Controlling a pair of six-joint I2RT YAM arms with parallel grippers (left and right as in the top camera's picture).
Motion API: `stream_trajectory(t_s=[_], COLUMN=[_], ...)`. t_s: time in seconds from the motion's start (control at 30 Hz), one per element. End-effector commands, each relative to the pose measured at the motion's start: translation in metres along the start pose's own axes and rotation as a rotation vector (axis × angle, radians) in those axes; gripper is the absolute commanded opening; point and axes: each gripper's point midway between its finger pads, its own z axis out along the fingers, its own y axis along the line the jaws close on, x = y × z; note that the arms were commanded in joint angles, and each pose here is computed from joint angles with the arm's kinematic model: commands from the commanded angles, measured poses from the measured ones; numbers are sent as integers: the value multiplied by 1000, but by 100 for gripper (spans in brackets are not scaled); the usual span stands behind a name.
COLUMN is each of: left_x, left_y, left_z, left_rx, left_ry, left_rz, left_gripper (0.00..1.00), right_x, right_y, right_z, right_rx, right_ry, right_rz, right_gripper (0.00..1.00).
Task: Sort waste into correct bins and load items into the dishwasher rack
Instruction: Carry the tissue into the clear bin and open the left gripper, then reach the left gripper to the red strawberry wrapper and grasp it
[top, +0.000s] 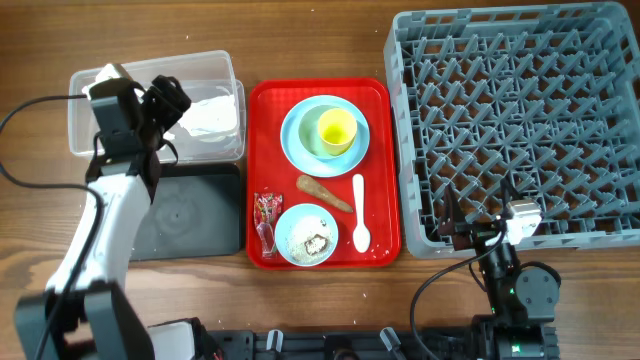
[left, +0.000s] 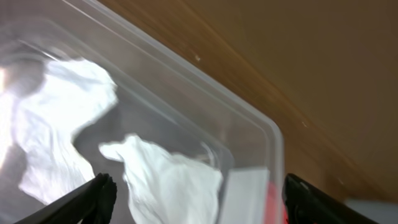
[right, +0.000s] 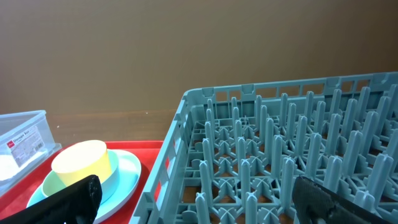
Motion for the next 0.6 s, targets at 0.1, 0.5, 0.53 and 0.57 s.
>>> stream_trajectory(t_s=[0.1,0.5,0.53,0.57], left_x=[55,146,149,153], left_y=[-43,11,12,15], left_z=[-83,-147,-150,-152], left_rx=[208,-36,-42,-61], left_ry=[320,713,728,741], left_rz=[-74,-83,-73,-63], left_gripper=[100,8,4,4], right_x=[-3,-3,-3,-3], right_y=[-1,-1,-1,-1], right_z=[-1,-1,-1,-1], right_rx=[5,5,5,5], right_ry=[-13,-13,-13,-13], right_rz=[11,11,11,11], right_gripper=[100,100,100,100])
